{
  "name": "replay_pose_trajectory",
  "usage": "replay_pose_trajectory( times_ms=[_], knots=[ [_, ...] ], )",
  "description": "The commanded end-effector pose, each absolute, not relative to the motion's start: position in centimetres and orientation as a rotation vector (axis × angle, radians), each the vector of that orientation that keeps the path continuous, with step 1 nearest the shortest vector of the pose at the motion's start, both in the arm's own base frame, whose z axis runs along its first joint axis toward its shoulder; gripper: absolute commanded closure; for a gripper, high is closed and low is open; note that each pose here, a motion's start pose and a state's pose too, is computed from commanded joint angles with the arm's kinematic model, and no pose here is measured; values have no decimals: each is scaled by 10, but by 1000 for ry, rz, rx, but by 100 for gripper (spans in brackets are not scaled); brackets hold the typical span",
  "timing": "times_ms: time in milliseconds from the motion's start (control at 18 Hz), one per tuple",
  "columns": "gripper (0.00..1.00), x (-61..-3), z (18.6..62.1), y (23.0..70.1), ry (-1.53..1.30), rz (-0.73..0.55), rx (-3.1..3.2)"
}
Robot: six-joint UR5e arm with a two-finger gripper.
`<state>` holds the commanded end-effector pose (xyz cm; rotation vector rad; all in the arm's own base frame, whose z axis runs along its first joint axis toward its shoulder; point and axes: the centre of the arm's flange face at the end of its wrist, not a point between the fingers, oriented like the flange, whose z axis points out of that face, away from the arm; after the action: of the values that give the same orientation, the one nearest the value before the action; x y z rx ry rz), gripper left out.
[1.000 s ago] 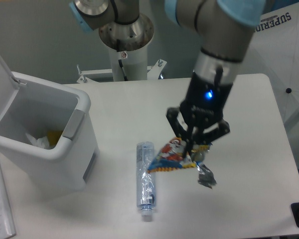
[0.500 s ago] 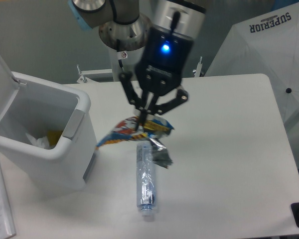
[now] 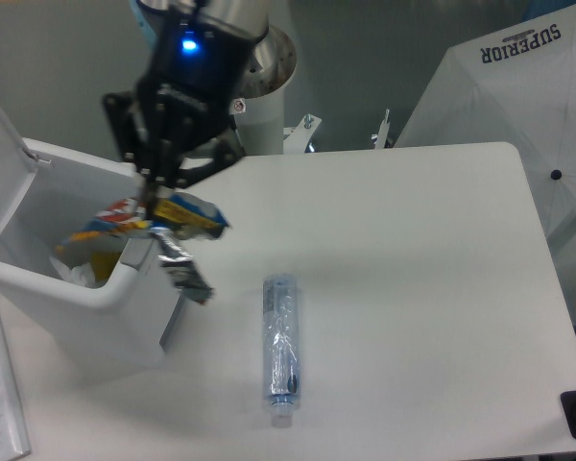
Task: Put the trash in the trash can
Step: 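Lift the snack bag and carry it over the white bin, then lower the bag into the bin and open the gripper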
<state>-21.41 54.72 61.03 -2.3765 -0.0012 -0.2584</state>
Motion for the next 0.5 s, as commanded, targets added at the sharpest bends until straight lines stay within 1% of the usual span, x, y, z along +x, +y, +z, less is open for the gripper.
replay_pose_trajectory(
  times_ms=[167, 500],
  knots=[
    [100, -187, 593, 563, 48, -286, -2380],
    [100, -155, 558, 567, 72, -360, -2428]
  ],
)
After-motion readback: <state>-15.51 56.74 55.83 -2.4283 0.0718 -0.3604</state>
